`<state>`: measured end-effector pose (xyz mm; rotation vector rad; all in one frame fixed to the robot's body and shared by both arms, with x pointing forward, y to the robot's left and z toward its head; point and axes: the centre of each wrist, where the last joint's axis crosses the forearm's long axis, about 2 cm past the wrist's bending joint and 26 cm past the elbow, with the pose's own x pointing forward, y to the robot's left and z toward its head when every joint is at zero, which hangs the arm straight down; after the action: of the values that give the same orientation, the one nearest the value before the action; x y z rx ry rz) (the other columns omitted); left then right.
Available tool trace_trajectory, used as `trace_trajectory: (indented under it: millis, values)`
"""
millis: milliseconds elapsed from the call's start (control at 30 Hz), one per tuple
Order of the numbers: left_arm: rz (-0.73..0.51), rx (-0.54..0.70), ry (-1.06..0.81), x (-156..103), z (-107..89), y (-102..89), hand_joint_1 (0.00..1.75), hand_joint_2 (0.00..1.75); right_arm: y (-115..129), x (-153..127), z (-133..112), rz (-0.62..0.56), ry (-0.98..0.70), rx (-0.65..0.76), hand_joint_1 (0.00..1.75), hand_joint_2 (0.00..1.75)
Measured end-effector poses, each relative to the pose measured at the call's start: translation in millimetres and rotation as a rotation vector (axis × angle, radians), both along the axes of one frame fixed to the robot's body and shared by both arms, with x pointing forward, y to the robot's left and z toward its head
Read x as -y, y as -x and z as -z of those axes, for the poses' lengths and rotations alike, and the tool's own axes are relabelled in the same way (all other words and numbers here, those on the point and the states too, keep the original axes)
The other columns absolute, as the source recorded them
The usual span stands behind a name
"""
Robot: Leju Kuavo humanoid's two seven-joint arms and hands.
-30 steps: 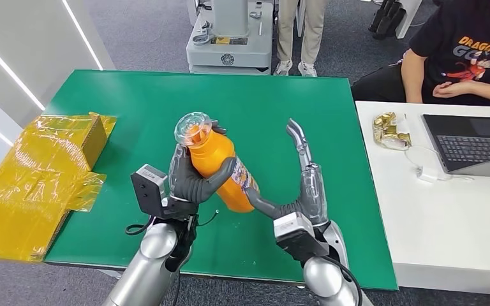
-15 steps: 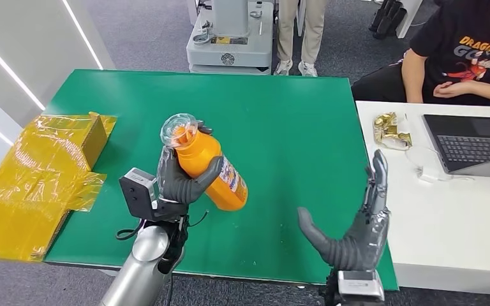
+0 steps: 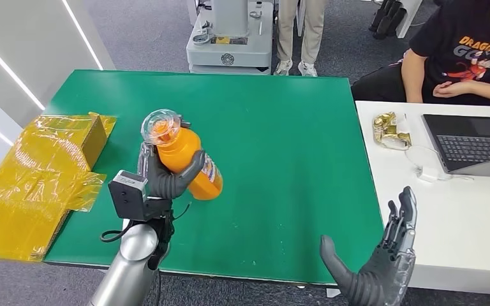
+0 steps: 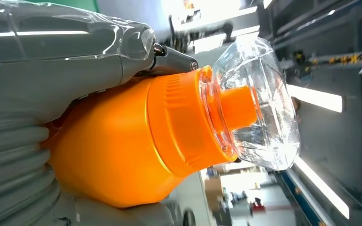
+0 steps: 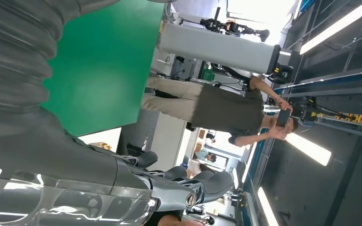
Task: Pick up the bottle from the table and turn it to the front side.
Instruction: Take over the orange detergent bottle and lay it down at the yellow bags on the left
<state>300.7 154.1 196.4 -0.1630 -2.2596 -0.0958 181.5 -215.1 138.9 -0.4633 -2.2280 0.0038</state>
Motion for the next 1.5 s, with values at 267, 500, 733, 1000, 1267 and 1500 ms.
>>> trace_trajectory:
  millis: [267,500,733,1000,1267,1500]
  values:
    - [-0.163,0.042,-0.177,-43,6.8,-5.2,1.75,1.75,3,1,-2,0.016,-0.018,0.009,0.0,1.75]
    - [-0.242,0.068,-0.35,-76,7.5,-11.8,1.75,1.75,3,2,-4,0.022,-0.027,0.022,0.0,1.75]
    - [-0.318,0.12,-0.526,-114,-10.6,-30.3,1.75,1.75,6,3,-4,0.022,-0.038,0.026,0.0,1.75]
    - [-0.368,0.147,-0.724,-157,-30.0,-49.9,1.75,1.75,6,3,-4,0.0,-0.05,0.028,0.0,1.75]
    - [-0.499,0.142,-1.02,-209,-37.0,-53.4,1.75,1.75,2,-2,-7,-0.047,-0.063,0.039,0.0,1.75]
    - [-0.593,0.132,-1.235,-252,-42.6,-50.3,1.75,1.75,-1,-6,-11,-0.075,-0.07,0.041,0.0,1.75]
